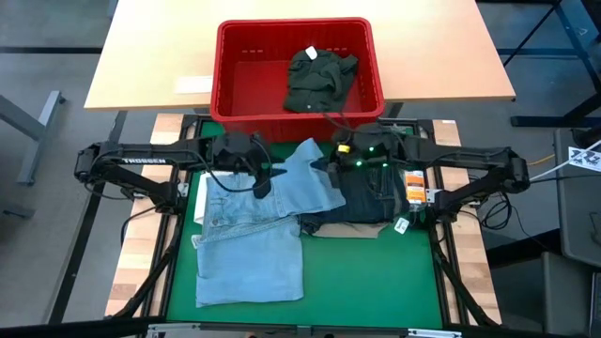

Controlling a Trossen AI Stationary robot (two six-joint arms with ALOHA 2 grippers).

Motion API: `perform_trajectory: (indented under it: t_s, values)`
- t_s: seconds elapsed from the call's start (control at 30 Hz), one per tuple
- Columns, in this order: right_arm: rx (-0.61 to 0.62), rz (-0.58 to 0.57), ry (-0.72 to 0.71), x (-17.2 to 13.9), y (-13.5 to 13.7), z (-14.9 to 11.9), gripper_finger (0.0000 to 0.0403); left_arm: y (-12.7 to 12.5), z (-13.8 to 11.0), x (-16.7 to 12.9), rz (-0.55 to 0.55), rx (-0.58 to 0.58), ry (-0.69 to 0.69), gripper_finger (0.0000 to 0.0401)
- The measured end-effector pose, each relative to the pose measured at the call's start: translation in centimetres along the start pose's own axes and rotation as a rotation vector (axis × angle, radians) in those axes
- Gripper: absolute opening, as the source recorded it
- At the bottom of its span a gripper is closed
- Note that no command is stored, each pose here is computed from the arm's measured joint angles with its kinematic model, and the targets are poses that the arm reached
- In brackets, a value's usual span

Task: Fold Laundry from Bin
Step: Fold the light blue jeans

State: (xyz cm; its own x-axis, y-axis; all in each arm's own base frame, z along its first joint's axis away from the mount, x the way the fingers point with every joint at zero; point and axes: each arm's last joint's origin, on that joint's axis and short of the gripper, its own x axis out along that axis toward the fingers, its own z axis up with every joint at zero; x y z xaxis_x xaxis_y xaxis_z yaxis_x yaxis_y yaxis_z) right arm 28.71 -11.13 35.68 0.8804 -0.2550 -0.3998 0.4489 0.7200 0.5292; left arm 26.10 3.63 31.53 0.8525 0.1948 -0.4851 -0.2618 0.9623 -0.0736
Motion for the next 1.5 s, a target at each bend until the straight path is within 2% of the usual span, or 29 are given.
perform_trajectory:
  t_s: [0.23, 0.4, 0.6, 0.87, 1.13, 1.37, 1.5]
  values:
    - [-0.004, -0.004, 0.035, 3.0, -0.2, -1.0, 0.001, -2.5, -0.4, -0.3, -0.083, -0.178, 0.017, 0.0143]
    - [-0.01, 0.021, -0.006, 4.6, -0.4, -1.0, 0.0011, -4.4, -0.7, -0.7, -0.135, -0.289, 0.036, 0.0143]
    - [-0.021, 0.048, -0.046, 5.8, -0.4, -0.9, 0.0011, -5.8, -1.1, -1.1, -0.093, -0.42, 0.019, 0.0151]
    - [-0.029, 0.037, -0.03, 7.1, -0.9, -1.4, 0.0011, -6.2, -1.0, -1.0, -0.088, -0.599, 0.012, 0.02]
    - [-0.047, 0.027, -0.059, 7.2, -0.9, -1.3, 0.0011, -6.6, -2.1, 1.6, -0.043, -0.71, 0.075, 0.0242]
    - [-0.053, 0.037, -0.075, 7.2, -0.7, -1.1, 0.0011, -7.3, -1.2, 2.7, -0.124, -0.756, -0.019, 0.0247]
    - [-0.072, 0.037, -0.075, 7.1, -0.7, -1.1, 0.0011, -7.2, -1.2, 2.7, -0.118, -0.758, -0.021, 0.0245]
